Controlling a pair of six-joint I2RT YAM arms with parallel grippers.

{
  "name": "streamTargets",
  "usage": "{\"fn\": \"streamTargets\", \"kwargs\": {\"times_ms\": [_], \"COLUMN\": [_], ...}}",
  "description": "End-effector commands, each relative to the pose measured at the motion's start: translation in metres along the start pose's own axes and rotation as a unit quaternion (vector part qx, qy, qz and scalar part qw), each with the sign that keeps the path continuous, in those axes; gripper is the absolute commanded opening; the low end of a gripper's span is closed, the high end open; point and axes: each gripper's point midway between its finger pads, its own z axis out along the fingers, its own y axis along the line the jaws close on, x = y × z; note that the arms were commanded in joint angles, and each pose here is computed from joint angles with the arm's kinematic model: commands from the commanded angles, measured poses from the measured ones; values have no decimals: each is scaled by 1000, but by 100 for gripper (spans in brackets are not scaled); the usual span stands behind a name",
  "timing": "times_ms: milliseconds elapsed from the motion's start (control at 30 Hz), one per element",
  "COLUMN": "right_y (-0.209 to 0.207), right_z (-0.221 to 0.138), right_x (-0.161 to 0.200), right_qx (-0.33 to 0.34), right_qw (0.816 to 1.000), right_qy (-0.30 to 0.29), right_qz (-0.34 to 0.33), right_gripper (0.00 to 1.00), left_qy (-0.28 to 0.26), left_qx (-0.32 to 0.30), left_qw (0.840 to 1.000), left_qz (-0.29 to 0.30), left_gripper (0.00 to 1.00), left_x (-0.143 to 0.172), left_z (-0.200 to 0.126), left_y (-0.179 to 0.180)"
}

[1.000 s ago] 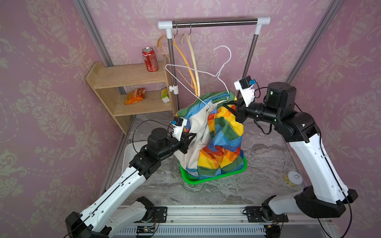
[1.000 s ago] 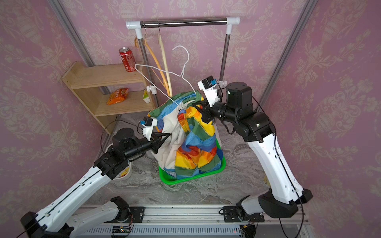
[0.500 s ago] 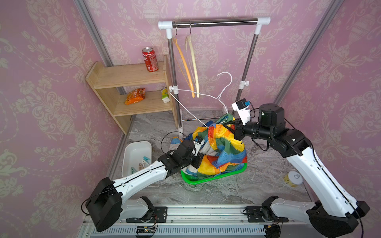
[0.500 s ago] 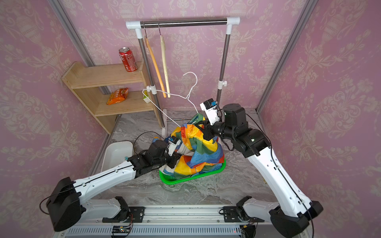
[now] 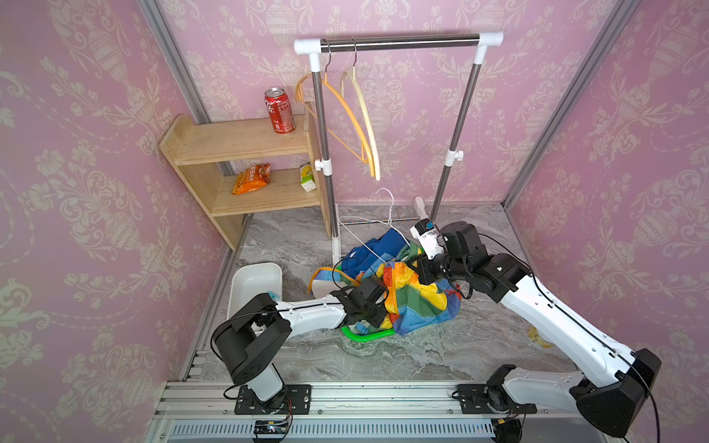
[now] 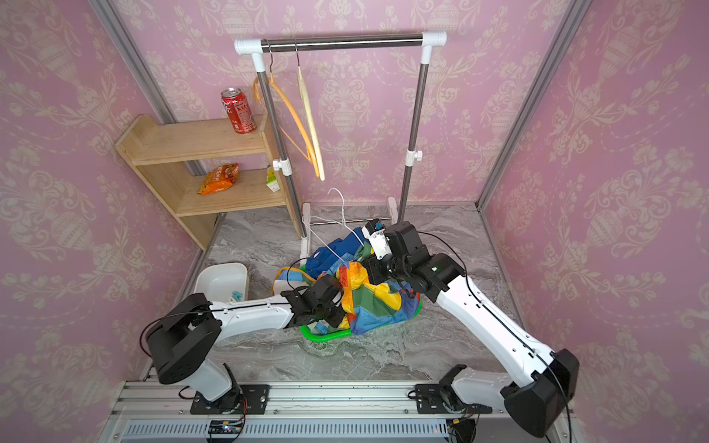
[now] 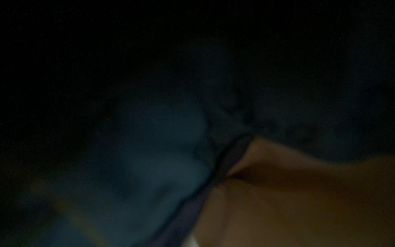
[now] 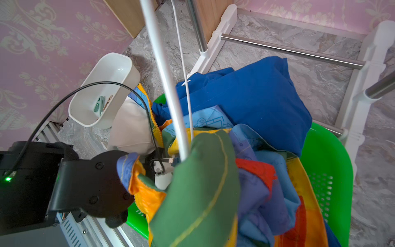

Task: Remove the clothespins securing jackets to the hanger
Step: Remove the jacket from the hanger.

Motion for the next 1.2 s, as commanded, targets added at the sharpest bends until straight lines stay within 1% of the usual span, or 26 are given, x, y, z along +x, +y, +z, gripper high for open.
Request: {"fn": "streamTargets", "kwargs": {"times_ms": [0, 67, 133, 167, 200, 267, 300, 333, 367, 400, 467, 500, 533, 600, 667, 800, 900, 933, 1000, 1067, 1167], "right_y": [-3, -3, -5, -5, -5, -5, -5, -4, -3, -3, -3, -3, -2, 3, 8, 14, 17, 17, 15, 16, 23], "right_z": [0, 2, 1, 1, 0, -1, -1, -2, -2, -2, -3, -4, -5, -8, -11, -15, -14, -13, -8, -3, 2], "right_x": [-18, -19, -23, -24, -26, -28, -30, -30, -32, -32, -34, -35, -36, -40, -43, -47, -49, -50, -52, -56, -62], "right_qx": [16, 17, 22, 22, 21, 18, 17, 14, 12, 12, 10, 8, 6, -5, -16, -24, -24, -23, -18, -20, -31], "right_qw": [1000, 999, 999, 999, 999, 999, 999, 999, 999, 999, 999, 999, 998, 998, 998, 997, 997, 997, 997, 997, 996], "right_qy": [-22, -16, -16, -16, -18, -20, -21, -21, -22, -20, -20, -20, -20, -23, -25, -32, -40, -42, -45, -50, -53], "right_qz": [-12, -22, -30, -31, -33, -35, -37, -40, -41, -44, -48, -50, -51, -54, -56, -62, -62, -63, -64, -62, -65], "right_gripper": [0, 0, 0, 0, 0, 0, 0, 0, 0, 0, 0, 0, 0, 0, 0, 0, 0, 0, 0, 0, 0], "left_qy": [144, 122, 85, 73, 62, 46, 30, 9, -17, -55, -127, -162, -189, -222, -242, -263, -266, -268, -270, -277, -306], "left_qx": [-33, -45, -61, -70, -78, -89, -92, -93, -94, -92, -89, -91, -89, -78, -51, 22, 93, 122, 157, 175, 209], "left_qw": [989, 991, 994, 995, 995, 995, 995, 996, 995, 994, 988, 982, 977, 970, 964, 955, 946, 940, 931, 920, 892], "left_qz": [-25, -23, -20, -16, -12, -4, -2, -1, -3, -7, -17, -29, -41, -67, -92, -133, -160, -170, -190, -217, -257], "left_gripper": [0, 0, 0, 4, 21, 61, 87, 99, 99, 99, 99, 99, 99, 99, 99, 99, 92, 90, 89, 91, 92], "left_x": [79, 64, 42, 33, 24, 9, -1, -11, -22, -37, -62, -75, -86, -107, -133, -187, -216, -222, -226, -226, -232], "left_z": [34, 25, 4, -8, -22, -53, -71, -91, -111, -135, -182, -207, -226, -250, -258, -251, -246, -247, -248, -250, -254], "left_y": [15, 18, 21, 23, 25, 27, 26, 26, 26, 24, 25, 30, 35, 47, 52, 37, 18, 10, 3, 6, 12]}}
